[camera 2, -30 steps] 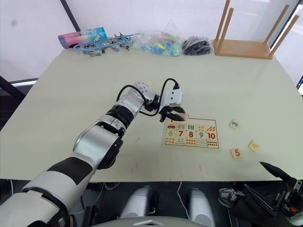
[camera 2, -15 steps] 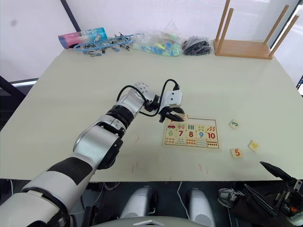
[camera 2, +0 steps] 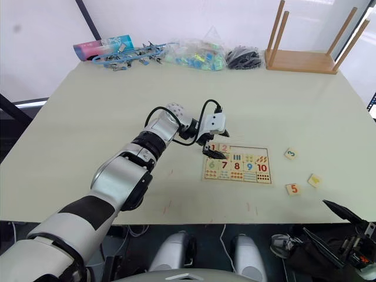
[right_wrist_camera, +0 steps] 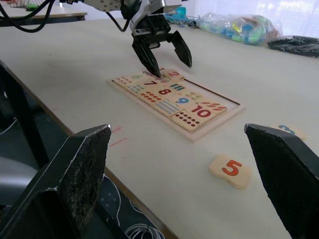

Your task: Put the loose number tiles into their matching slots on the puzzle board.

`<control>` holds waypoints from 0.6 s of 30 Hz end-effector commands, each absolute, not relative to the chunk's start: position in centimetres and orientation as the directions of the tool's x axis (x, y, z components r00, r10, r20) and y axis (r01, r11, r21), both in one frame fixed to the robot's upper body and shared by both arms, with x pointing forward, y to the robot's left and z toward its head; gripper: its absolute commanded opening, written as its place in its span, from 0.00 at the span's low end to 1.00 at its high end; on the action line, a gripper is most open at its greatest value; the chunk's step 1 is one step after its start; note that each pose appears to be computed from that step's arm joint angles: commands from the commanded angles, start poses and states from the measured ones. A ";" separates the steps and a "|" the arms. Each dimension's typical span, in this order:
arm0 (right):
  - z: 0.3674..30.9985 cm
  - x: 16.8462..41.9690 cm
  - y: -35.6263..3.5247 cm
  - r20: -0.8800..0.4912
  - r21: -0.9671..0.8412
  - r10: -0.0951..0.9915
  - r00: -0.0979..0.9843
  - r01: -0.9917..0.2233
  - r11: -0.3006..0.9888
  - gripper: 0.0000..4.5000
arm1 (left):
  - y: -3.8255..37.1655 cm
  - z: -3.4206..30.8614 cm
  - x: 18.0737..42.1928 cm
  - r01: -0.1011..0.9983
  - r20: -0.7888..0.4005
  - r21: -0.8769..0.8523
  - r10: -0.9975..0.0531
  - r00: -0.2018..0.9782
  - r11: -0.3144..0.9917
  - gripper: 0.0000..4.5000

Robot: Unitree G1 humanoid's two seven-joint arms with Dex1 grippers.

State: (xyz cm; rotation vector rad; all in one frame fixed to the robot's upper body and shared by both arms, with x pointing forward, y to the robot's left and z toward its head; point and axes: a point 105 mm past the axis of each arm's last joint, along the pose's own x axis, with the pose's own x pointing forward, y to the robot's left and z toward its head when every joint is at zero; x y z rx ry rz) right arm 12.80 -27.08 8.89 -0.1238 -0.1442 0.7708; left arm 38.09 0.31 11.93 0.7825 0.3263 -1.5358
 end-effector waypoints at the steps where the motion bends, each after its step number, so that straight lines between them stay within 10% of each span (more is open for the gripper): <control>1: 9.4 12.7 -27.0 0.081 -0.184 0.707 0.703 -0.686 0.704 1.00 | -0.2 12.8 38.1 0.955 -0.622 0.260 -0.781 0.054 -0.140 0.98; 9: 9.5 12.8 -27.0 0.081 -0.185 0.705 0.705 -0.684 0.705 1.00 | -0.9 15.3 39.1 0.950 -0.521 0.309 -0.845 0.119 -0.057 0.98; 18: 9.6 13.0 -26.9 0.086 -0.187 0.704 0.705 -0.682 0.707 1.00 | 0.5 16.5 40.3 0.934 -0.479 0.357 -0.854 0.202 0.021 0.27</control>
